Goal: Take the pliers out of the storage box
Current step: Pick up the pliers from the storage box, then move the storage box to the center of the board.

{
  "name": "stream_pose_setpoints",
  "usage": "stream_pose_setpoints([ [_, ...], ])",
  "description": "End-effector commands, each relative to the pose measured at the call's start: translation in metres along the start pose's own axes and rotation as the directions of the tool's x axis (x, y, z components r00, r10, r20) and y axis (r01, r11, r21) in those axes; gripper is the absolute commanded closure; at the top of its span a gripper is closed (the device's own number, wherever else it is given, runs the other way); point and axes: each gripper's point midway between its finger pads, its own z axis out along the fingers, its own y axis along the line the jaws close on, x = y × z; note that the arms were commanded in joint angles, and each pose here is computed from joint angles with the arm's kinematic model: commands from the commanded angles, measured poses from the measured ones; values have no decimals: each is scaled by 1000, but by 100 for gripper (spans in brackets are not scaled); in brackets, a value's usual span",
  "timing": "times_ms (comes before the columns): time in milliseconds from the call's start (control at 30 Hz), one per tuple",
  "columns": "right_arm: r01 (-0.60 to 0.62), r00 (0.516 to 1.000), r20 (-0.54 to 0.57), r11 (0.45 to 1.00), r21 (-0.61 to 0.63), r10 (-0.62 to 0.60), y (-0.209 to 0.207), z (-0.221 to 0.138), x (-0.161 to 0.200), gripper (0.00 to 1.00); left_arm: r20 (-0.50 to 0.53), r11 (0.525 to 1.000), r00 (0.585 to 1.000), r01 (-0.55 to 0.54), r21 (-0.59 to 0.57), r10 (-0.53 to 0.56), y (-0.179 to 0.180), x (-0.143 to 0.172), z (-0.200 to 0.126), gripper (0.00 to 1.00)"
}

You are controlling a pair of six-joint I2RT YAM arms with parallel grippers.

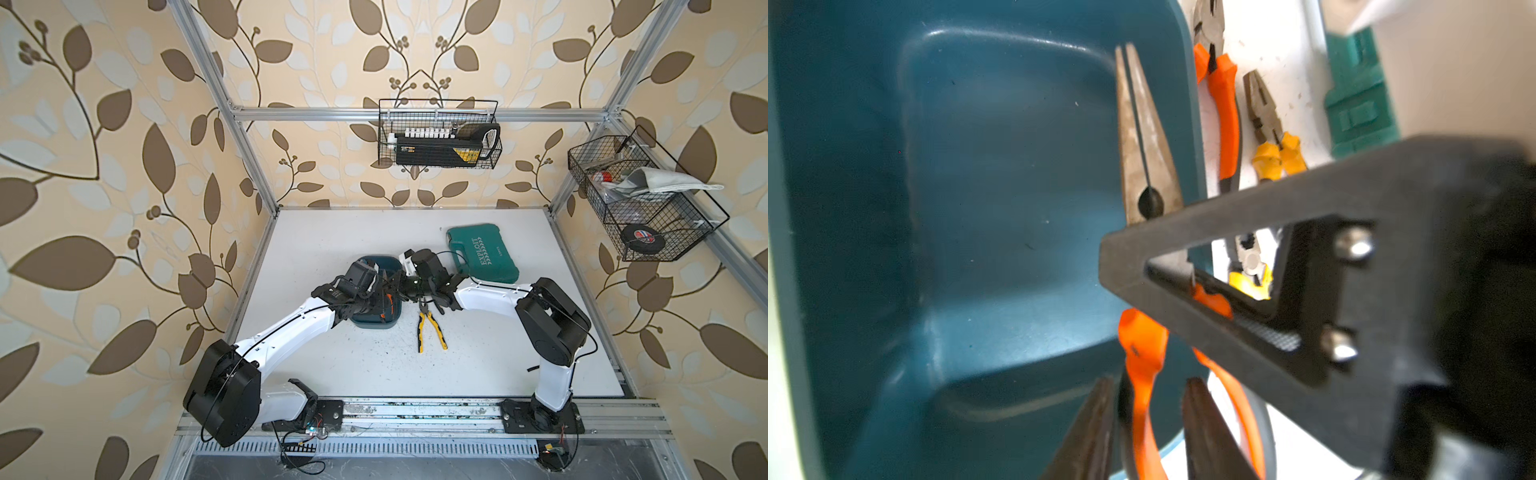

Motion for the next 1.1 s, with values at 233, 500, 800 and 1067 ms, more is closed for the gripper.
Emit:
stream_pose_setpoints([
  [233, 49, 997, 54, 999, 22, -50, 7, -21, -13, 88, 70, 999, 998, 3, 51, -7, -12, -10, -19, 26],
  [500, 29, 990, 138, 999, 35, -34, -9, -72, -39, 90, 29, 999, 1000, 11, 47, -12, -8, 0, -4, 27],
  [800, 234, 965, 73, 955, 185, -251, -27, -134, -22, 90, 16, 999, 1000, 25, -23, -24, 14, 7, 3, 26],
  [1067, 263, 965, -29, 948, 181, -262, -49, -135, 12, 90, 31, 986, 988, 152, -65, -150, 47, 8, 5, 27],
])
